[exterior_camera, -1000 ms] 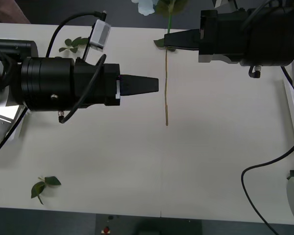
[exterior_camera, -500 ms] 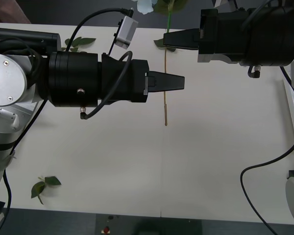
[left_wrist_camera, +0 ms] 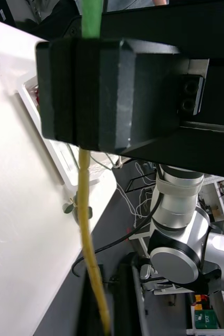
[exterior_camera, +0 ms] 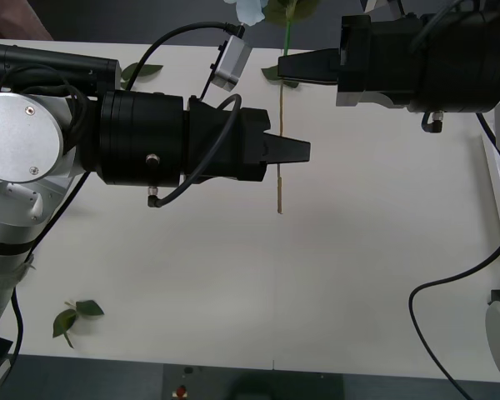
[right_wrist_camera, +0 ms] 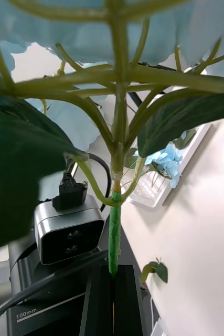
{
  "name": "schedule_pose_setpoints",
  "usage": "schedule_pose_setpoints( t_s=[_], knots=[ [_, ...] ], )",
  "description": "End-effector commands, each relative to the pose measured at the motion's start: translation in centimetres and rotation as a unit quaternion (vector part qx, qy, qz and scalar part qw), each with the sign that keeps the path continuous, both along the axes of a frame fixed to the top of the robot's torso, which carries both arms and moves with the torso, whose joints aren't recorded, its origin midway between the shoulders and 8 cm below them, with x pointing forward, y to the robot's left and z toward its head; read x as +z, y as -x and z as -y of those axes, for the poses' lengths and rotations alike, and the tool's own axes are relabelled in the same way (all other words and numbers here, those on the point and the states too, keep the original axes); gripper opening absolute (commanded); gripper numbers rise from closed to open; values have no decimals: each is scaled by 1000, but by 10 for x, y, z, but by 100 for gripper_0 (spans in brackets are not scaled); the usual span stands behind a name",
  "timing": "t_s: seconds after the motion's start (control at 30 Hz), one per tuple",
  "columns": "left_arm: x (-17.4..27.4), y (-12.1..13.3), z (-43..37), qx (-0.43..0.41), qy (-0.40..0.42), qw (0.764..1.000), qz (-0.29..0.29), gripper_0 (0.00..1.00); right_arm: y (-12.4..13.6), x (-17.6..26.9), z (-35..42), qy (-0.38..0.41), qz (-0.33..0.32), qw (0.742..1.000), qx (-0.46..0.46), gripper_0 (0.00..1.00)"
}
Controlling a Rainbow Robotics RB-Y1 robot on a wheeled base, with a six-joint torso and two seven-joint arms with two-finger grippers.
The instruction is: Put the red flowers into the right box and the blue flowers into the left box
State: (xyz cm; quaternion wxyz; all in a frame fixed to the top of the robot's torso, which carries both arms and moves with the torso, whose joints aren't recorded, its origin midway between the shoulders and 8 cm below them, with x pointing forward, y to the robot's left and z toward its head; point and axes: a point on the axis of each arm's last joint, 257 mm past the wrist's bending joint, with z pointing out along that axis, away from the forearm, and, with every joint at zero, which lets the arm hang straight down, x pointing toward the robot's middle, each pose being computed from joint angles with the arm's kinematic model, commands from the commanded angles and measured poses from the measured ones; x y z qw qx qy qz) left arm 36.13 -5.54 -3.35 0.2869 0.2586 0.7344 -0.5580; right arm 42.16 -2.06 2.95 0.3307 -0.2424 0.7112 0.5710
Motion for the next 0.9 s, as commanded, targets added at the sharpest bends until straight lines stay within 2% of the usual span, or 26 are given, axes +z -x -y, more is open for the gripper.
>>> schedule_pose_setpoints(
  t_s=[0.03,0.27,0.33,0.37,0.4,0.43,0.47,0.9],
  knots=[
    [22,3,5,-3,8,1000,13,0,8,20,-5,-6,15,1000,9,0],
    [27,-2,4,7,14,1000,12,0,8,20,-5,-6,15,1000,9,2],
    [27,-5,4,13,15,1000,13,0,8,20,-5,-6,15,1000,9,43],
    [28,-7,4,16,16,1000,14,0,8,20,-5,-6,15,1000,9,67],
    [30,-7,4,17,18,1000,15,0,8,20,-5,-6,15,1000,9,84],
    [30,-8,3,19,18,1000,15,0,8,20,-5,-6,15,1000,9,95],
    [32,-10,1,22,20,999,15,0,8,20,-5,-6,15,1000,9,100],
    [25,-33,-56,65,-23,997,16,0,8,20,-5,-6,15,1000,9,100]
  ],
)
